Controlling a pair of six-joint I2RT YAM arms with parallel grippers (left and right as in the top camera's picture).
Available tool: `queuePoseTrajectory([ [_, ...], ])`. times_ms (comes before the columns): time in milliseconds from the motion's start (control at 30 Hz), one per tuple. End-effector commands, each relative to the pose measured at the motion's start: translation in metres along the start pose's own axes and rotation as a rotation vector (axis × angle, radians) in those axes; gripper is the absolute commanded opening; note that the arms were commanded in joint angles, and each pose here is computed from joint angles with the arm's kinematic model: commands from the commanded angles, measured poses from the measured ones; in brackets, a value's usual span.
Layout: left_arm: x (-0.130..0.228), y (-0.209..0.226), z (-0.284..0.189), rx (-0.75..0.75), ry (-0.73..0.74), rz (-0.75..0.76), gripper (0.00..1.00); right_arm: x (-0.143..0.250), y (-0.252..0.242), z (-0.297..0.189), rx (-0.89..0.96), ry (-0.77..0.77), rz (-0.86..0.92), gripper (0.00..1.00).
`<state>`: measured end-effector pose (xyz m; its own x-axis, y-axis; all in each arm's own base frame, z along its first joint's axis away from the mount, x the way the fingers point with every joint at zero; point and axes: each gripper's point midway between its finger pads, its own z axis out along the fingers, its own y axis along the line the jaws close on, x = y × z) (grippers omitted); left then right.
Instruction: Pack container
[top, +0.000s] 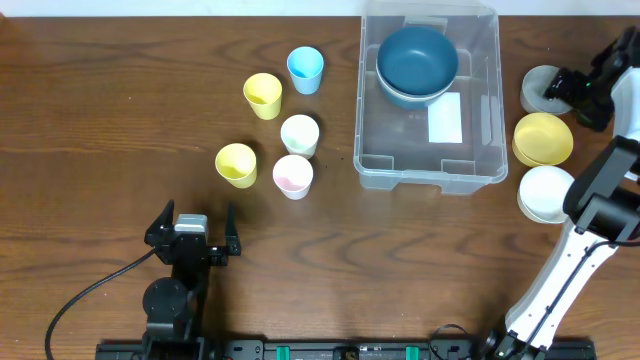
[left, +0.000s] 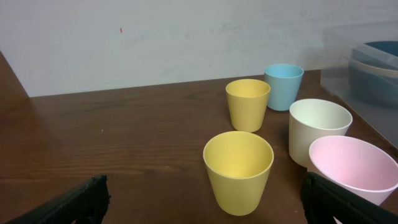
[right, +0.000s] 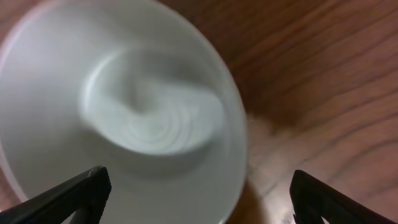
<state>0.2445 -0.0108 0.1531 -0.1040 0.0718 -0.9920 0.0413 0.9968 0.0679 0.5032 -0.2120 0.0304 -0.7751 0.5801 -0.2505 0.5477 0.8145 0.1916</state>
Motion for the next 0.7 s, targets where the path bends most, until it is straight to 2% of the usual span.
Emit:
queuePoseTrajectory([
  [0,0.017,0.002,0.001,-0.014,0.052,0.011,0.98,0.005,-0.006,0.012,0.013,0.022,0.006,0.92],
  [133,0.017,0.002,0.001,-0.014,0.052,0.012,0.98,0.004,-0.011,0.014,0.019,0.022,0.014,0.78],
  [333,0.017,0.002,0.001,-0.014,0.052,0.011,0.98,-0.001,-0.025,0.012,0.030,0.006,0.076,0.31],
  [400,0.017,0.002,0.001,-0.014,0.052,0.012,0.98,-0.003,-0.032,0.011,0.031,0.004,0.096,0.20],
  [533,0.017,0.002,0.001,-0.014,0.052,0.012,0.98,-0.006,-0.046,0.006,0.029,-0.001,0.127,0.02],
  [667,0.017,0.002,0.001,-0.014,0.052,0.012,0.98,-0.026,-0.043,-0.026,-0.013,-0.065,0.124,0.01],
])
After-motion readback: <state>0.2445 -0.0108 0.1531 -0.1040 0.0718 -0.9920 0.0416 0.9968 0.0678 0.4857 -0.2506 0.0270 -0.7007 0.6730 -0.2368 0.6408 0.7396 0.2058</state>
